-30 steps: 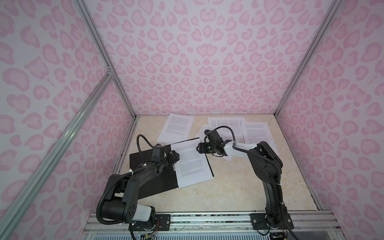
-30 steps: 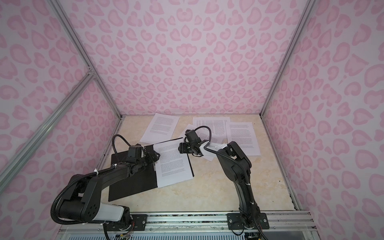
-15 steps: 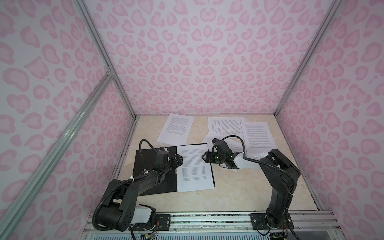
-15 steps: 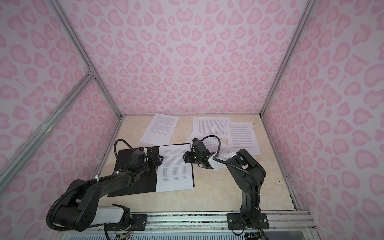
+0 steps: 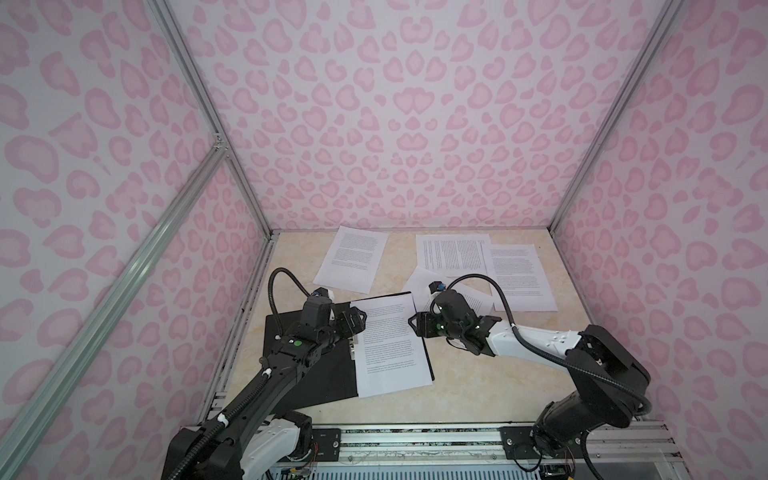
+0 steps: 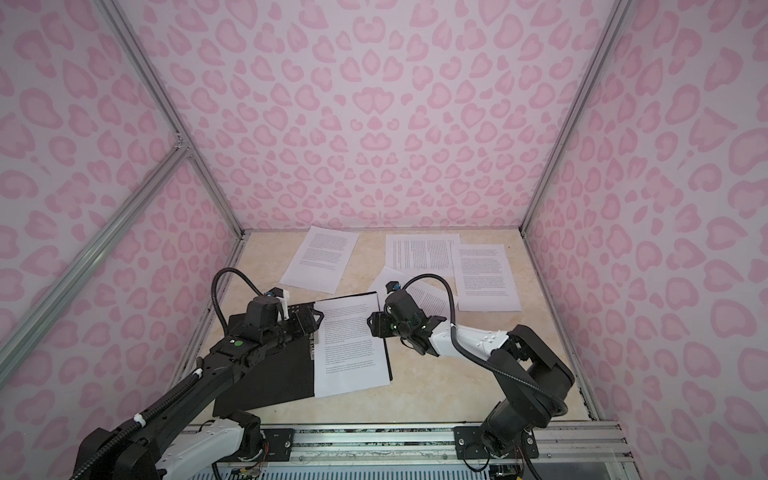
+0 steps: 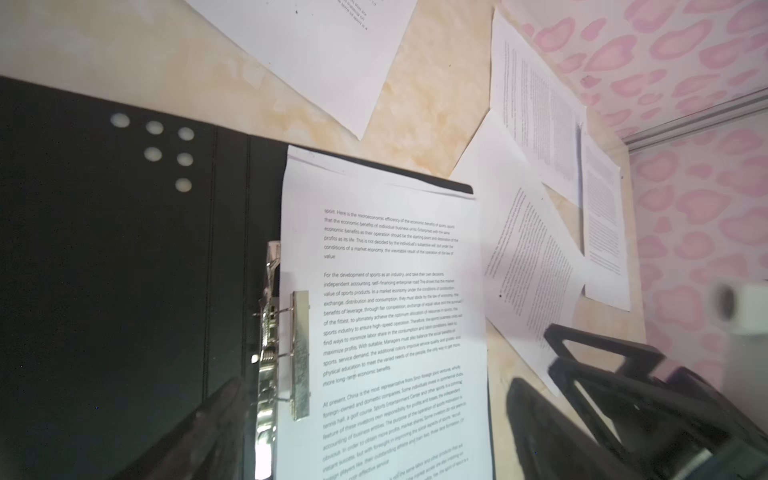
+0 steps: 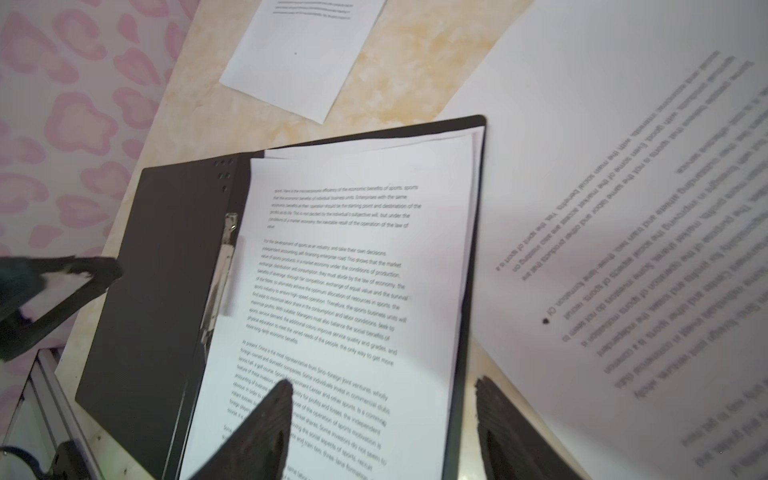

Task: Put the files into the folder

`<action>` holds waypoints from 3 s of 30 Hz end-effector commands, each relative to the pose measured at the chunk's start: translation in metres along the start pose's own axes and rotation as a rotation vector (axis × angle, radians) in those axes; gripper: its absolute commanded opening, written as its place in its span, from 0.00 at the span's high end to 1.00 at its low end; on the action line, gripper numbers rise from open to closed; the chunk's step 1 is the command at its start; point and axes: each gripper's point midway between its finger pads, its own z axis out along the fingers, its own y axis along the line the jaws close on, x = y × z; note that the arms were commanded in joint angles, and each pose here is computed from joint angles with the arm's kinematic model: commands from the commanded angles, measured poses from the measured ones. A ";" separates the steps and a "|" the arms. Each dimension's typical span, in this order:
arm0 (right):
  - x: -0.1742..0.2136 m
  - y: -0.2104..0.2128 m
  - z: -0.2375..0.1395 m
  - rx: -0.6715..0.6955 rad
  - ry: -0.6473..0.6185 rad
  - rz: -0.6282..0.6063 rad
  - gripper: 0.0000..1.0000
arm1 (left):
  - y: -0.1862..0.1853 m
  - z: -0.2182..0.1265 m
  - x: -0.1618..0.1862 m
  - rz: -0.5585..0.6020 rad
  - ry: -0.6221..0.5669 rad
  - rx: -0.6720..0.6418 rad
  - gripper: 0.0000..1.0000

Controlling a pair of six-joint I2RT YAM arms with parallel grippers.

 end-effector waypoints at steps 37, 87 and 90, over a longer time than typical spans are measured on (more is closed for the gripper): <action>0.179 0.005 -0.030 0.101 0.280 -0.131 0.86 | 0.034 0.022 0.030 0.074 0.067 -0.081 0.00; -0.056 -0.225 -0.107 0.282 -0.276 0.464 0.12 | -0.169 0.014 0.049 0.300 0.225 0.413 0.01; -0.063 -0.242 -0.090 0.253 -0.234 0.518 0.14 | -0.207 0.045 0.072 0.324 0.342 0.447 0.00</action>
